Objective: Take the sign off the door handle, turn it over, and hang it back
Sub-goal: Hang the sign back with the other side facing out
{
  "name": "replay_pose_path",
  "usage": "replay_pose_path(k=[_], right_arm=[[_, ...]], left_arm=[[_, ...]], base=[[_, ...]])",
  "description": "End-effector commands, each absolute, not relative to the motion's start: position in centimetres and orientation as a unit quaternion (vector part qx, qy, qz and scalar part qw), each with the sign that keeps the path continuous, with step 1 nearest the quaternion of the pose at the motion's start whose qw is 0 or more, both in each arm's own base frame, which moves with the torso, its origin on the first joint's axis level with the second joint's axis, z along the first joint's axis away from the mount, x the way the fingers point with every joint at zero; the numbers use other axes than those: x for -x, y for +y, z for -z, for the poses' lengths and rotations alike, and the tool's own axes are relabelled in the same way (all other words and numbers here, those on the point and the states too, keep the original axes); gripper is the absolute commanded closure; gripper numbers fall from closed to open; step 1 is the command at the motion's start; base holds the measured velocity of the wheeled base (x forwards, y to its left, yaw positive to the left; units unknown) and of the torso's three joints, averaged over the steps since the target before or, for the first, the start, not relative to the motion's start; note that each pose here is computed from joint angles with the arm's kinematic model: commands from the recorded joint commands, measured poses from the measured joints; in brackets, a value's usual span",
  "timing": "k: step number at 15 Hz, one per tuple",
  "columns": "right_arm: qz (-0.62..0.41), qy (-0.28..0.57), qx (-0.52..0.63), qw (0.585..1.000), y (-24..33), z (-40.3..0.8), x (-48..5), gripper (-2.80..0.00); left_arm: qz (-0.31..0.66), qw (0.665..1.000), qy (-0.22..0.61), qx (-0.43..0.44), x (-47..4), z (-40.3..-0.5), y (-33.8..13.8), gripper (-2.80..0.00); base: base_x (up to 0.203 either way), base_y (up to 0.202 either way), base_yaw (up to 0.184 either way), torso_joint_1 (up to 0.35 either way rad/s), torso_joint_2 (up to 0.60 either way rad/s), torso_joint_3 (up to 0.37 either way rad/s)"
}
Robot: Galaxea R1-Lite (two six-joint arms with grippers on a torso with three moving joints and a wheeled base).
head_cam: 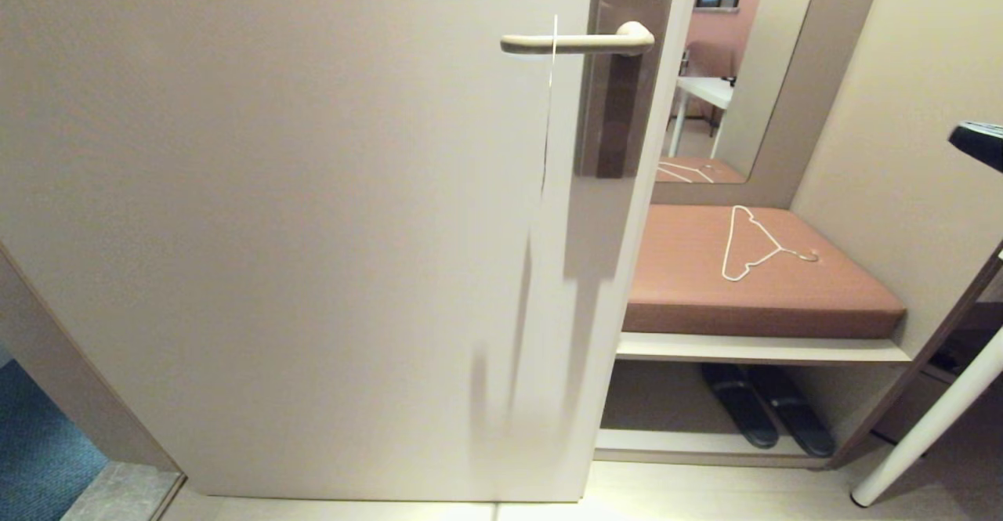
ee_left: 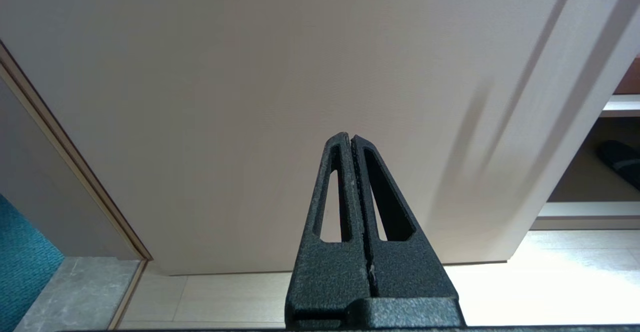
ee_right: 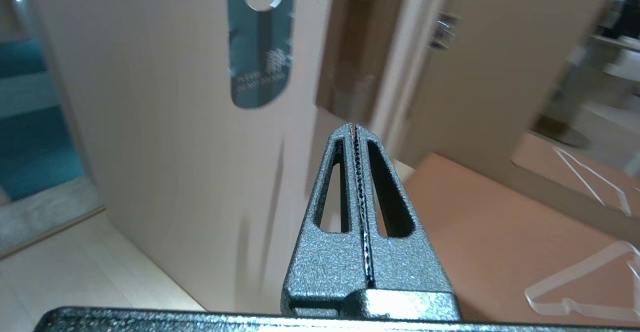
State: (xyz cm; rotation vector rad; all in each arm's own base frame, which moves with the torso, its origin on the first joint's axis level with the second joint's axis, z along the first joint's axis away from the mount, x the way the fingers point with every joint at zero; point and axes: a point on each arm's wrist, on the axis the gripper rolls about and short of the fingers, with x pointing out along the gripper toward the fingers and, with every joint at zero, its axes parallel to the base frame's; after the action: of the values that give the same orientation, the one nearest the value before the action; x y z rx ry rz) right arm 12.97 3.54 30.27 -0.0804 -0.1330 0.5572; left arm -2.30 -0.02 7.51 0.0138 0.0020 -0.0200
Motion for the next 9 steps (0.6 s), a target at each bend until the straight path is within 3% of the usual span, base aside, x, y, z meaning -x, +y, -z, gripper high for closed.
replay_pose_path(k=[1,9], right_arm=[[-0.298,-0.029,0.043,0.953,5.2,-29.8,-17.2,0.00],[-0.423,-0.047,0.049,0.904,15.1,-30.6,-24.7,0.00]], left_arm=[[0.010,1.000,0.002,-0.007,2.3,-7.5,0.0,0.00],[0.010,1.000,0.002,-0.007,2.3,-7.5,0.0,0.00]], base=[[0.000,0.000,0.000,0.000,0.00,0.000],[0.000,0.000,0.000,0.000,0.00,0.000]])
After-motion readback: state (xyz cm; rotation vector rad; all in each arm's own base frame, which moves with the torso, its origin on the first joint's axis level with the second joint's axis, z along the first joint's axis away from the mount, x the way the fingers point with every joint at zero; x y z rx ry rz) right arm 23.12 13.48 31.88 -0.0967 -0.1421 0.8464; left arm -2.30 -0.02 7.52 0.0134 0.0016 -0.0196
